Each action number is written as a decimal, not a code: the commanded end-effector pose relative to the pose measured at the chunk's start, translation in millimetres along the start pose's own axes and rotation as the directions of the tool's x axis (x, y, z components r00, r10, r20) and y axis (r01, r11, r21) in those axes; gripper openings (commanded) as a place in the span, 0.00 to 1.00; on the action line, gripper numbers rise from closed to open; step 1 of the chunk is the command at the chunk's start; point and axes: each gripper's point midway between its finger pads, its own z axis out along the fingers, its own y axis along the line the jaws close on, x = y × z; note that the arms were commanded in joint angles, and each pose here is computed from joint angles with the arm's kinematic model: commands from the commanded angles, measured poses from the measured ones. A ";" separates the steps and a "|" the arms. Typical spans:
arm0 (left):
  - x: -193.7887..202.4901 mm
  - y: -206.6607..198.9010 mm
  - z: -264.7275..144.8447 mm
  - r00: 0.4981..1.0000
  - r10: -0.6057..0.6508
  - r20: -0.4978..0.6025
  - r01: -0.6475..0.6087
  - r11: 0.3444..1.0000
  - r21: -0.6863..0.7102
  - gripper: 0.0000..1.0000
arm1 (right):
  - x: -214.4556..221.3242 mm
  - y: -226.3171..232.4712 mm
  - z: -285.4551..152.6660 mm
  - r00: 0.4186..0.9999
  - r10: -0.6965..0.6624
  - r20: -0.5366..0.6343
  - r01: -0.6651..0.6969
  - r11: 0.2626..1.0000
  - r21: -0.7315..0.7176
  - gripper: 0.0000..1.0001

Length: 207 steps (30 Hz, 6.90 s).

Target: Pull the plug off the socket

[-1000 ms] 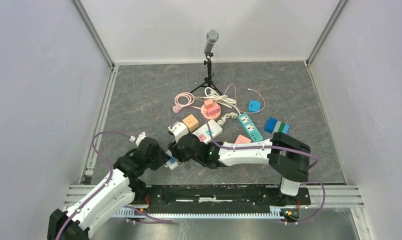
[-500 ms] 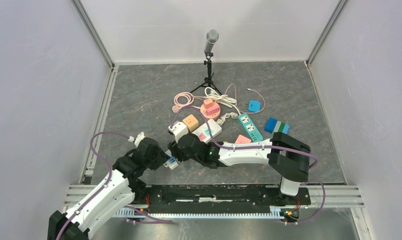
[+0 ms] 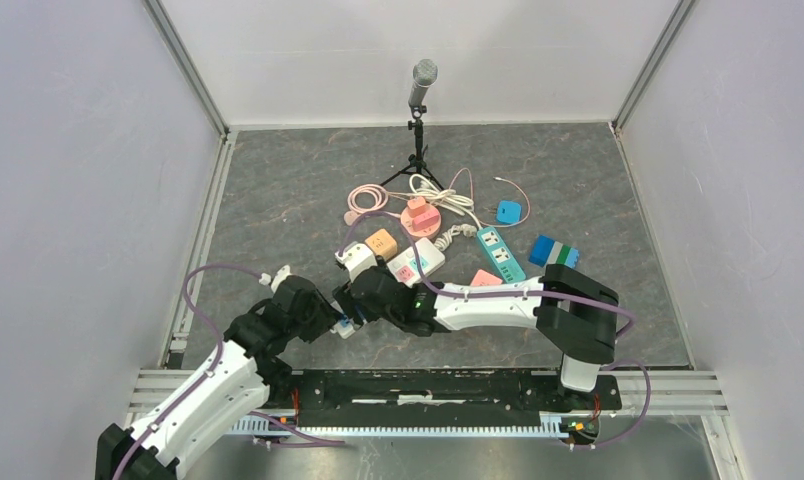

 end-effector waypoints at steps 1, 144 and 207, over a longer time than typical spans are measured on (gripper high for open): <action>-1.5 -4.1 -2.5 1.000 -0.014 0.006 0.014 1.000 0.028 0.49 | -3.7 -9.1 2.6 1.000 0.009 -0.019 -0.009 0.999 0.044 0.80; -107.7 -73.2 -138.5 0.915 0.135 0.380 -0.195 0.973 0.124 1.00 | -84.3 -234.9 9.4 0.797 0.556 0.235 -0.604 0.725 0.331 0.74; -121.9 -277.8 145.9 0.948 0.217 0.232 -0.279 0.918 0.281 0.37 | -27.9 -239.8 4.6 0.671 0.705 0.231 -0.740 0.619 0.263 0.00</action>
